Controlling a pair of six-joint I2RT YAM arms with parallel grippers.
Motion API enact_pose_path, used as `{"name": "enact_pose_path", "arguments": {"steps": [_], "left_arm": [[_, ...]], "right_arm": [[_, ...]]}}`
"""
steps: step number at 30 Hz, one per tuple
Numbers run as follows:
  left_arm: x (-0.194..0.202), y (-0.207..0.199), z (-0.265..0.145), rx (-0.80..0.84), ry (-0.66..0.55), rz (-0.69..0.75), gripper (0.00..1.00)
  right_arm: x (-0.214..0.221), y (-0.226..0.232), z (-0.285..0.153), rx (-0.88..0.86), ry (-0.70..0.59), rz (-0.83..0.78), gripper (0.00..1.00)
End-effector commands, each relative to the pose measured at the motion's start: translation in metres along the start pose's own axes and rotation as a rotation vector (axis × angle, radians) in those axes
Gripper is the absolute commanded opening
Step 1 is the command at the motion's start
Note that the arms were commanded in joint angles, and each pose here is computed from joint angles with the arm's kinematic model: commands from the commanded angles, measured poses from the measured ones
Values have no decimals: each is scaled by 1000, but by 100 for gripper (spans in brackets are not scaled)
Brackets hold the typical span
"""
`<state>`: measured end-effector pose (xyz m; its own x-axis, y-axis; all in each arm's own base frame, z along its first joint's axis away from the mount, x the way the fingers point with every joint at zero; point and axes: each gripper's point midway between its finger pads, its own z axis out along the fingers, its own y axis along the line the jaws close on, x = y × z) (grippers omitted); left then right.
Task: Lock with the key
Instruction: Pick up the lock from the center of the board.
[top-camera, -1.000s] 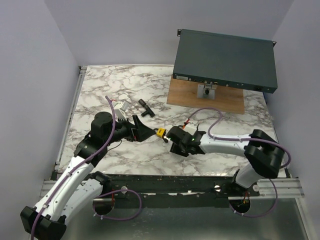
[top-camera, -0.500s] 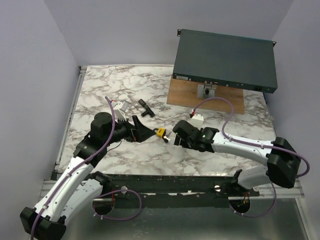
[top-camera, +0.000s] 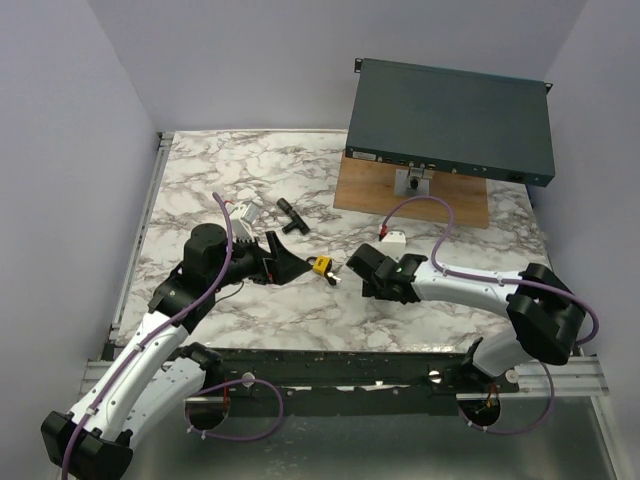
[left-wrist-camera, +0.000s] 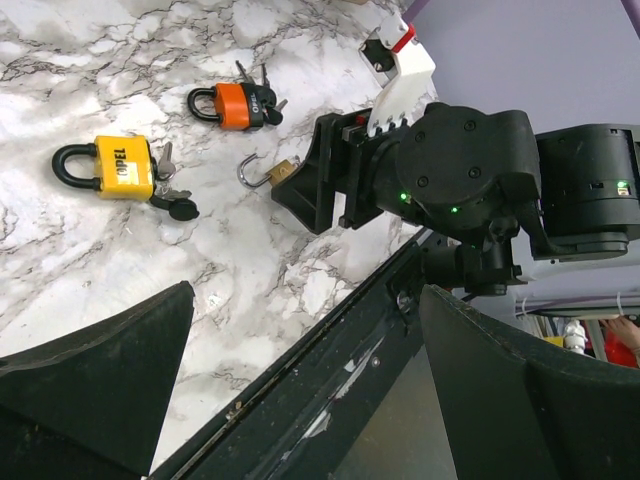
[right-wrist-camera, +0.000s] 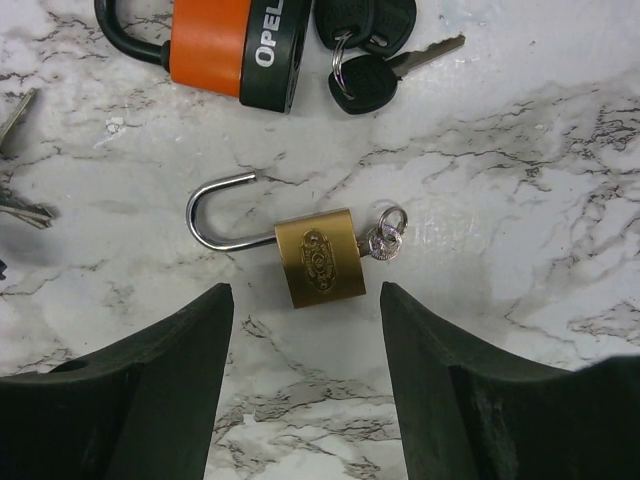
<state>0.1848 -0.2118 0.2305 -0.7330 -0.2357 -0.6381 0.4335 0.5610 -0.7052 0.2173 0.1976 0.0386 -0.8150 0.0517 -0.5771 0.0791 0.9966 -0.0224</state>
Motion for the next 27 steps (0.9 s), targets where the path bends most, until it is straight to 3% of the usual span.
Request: {"name": "enact_pose_path", "arguments": {"steps": [1,9,23,27], "left_arm": [[0,-4,-1,24,-1,0,93],[-2,-5,-1,20,4,8,93],[-1,-1,3,10,10,-9,93],[0,2,5,1,15,-15,93]], "right_arm": [[-5,-9,6,27,-30,-25,63],[2,-10,16,30,-4,-27,62],[7,-6,25,26,4,-25,47],[9,-6,24,21,14,-27,38]]}}
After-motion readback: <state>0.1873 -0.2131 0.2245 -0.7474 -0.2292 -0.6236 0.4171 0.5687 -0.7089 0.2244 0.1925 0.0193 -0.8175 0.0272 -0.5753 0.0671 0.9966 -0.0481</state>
